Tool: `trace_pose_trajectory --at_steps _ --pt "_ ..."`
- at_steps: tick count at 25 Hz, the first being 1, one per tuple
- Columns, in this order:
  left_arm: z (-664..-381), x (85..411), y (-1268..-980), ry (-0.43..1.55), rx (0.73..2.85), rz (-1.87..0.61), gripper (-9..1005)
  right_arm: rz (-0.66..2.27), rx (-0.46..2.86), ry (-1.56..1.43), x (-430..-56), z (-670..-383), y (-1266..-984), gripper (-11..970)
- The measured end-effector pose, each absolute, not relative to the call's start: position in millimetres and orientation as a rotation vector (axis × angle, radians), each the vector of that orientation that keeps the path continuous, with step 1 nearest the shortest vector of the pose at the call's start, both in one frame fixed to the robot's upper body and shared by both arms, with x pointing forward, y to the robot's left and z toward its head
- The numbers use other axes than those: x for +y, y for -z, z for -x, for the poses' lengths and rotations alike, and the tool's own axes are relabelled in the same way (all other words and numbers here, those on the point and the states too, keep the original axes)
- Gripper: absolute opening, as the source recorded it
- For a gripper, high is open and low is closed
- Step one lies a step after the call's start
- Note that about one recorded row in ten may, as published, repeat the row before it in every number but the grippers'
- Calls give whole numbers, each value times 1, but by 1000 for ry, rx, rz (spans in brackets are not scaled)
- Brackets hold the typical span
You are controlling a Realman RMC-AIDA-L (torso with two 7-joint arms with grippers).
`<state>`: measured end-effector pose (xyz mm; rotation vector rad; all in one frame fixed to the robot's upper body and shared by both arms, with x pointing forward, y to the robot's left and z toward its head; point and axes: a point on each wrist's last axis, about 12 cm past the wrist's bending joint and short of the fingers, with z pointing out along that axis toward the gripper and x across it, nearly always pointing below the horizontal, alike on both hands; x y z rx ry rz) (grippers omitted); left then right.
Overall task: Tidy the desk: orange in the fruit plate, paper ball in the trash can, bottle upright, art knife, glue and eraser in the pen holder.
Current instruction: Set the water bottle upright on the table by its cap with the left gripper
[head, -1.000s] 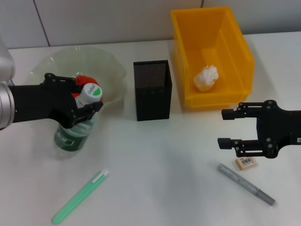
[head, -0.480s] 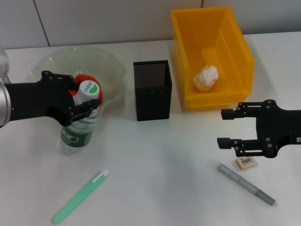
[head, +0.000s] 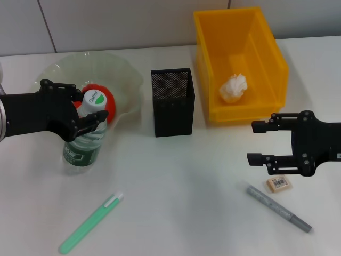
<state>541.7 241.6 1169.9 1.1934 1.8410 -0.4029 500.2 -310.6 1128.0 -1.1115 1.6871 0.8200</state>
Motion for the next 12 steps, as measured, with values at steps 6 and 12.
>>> trace_pose_trajectory --at_steps 6,12 --pt "-541 241 -1170 411 1835 -1195 440 1112 1689 -819 -311 -500 -1128 695" --pt "-540 240 -1172 430 1807 -1195 440 1111 1689 -819 -311 -500 -1128 695"
